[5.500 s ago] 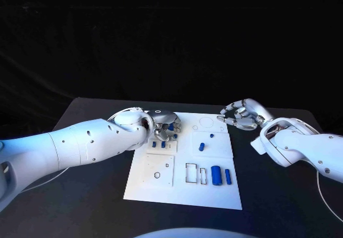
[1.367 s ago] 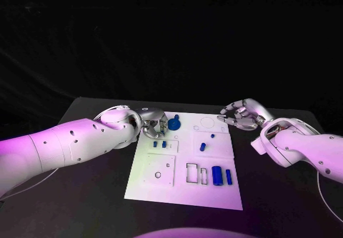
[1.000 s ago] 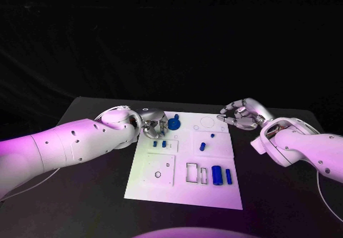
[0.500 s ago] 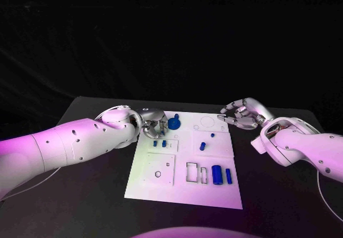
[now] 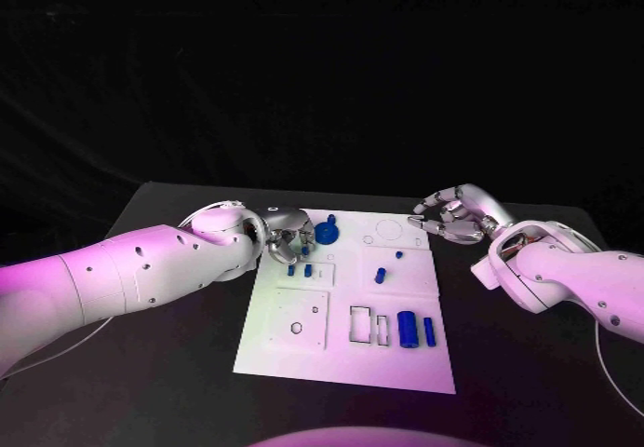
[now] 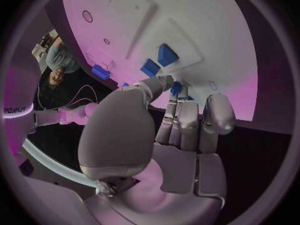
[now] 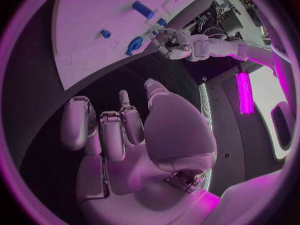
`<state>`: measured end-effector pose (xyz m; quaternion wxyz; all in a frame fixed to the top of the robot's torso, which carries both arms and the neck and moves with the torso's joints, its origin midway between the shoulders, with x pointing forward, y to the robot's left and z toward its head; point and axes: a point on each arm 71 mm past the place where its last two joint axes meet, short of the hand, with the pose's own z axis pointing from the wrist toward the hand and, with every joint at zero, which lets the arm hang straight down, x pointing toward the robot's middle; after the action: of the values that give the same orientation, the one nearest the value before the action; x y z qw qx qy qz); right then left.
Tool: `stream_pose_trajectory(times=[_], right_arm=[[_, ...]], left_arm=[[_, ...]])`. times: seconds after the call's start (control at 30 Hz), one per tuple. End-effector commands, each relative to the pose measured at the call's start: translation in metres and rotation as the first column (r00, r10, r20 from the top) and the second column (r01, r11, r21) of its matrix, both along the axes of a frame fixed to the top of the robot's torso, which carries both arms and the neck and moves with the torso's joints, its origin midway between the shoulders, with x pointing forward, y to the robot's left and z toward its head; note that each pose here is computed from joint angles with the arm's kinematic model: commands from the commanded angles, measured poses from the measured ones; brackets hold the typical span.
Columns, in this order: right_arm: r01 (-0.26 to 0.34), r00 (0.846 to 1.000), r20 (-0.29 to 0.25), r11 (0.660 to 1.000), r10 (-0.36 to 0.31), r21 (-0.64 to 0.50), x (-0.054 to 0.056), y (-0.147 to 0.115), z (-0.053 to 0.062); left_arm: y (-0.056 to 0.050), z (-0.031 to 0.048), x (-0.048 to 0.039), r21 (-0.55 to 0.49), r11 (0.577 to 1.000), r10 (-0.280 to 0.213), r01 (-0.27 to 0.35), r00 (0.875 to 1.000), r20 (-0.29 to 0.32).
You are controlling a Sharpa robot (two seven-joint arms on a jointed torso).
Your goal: Assemble the parts on the task board
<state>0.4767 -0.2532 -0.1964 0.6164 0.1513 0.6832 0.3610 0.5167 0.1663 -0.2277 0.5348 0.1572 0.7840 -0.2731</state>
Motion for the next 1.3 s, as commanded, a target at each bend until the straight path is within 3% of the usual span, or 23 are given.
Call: stream_pose_trajectory(times=[0.03,0.33,0.67,0.87,1.0,1.13,1.23,1.3], right_arm=[[-0.010,1.000,0.007,1.000,0.010,-0.004,0.000,0.001,0.000],[-0.008,1.000,0.004,1.000,0.008,-0.006,0.000,0.000,0.000],[-0.004,1.000,-0.004,1.000,0.004,-0.014,0.002,-0.002,-0.001],[-0.011,1.000,-0.025,0.999,0.010,-0.039,0.004,-0.004,-0.004],[-0.046,0.999,-0.028,0.993,0.043,-0.105,0.006,-0.003,-0.007],[-0.100,0.995,-0.036,0.975,0.095,-0.198,0.007,0.002,-0.010],[-0.150,0.988,-0.028,0.941,0.149,-0.304,0.007,0.010,-0.012],[-0.171,0.984,-0.019,0.915,0.177,-0.366,0.006,0.015,-0.013]], left_arm=[[-0.001,-0.0005,-0.0006,0.000,1.000,-0.005,0.005,1.000,-0.010],[0.001,0.0015,-0.0001,-0.020,1.000,-0.001,0.001,1.000,0.009],[0.003,0.0093,-0.0007,-0.102,0.995,0.003,0.003,0.998,0.057],[0.016,0.0181,-0.0030,-0.160,0.987,0.029,-0.021,0.998,0.049],[0.033,0.0236,-0.0021,-0.227,0.970,0.085,-0.089,0.996,-0.028],[0.052,0.0305,0.0000,-0.394,0.897,0.140,-0.198,0.975,-0.172],[0.065,0.0368,0.0001,-0.565,0.770,0.136,-0.295,0.942,-0.307],[0.071,0.0407,-0.0007,-0.647,0.681,0.122,-0.343,0.924,-0.362]])
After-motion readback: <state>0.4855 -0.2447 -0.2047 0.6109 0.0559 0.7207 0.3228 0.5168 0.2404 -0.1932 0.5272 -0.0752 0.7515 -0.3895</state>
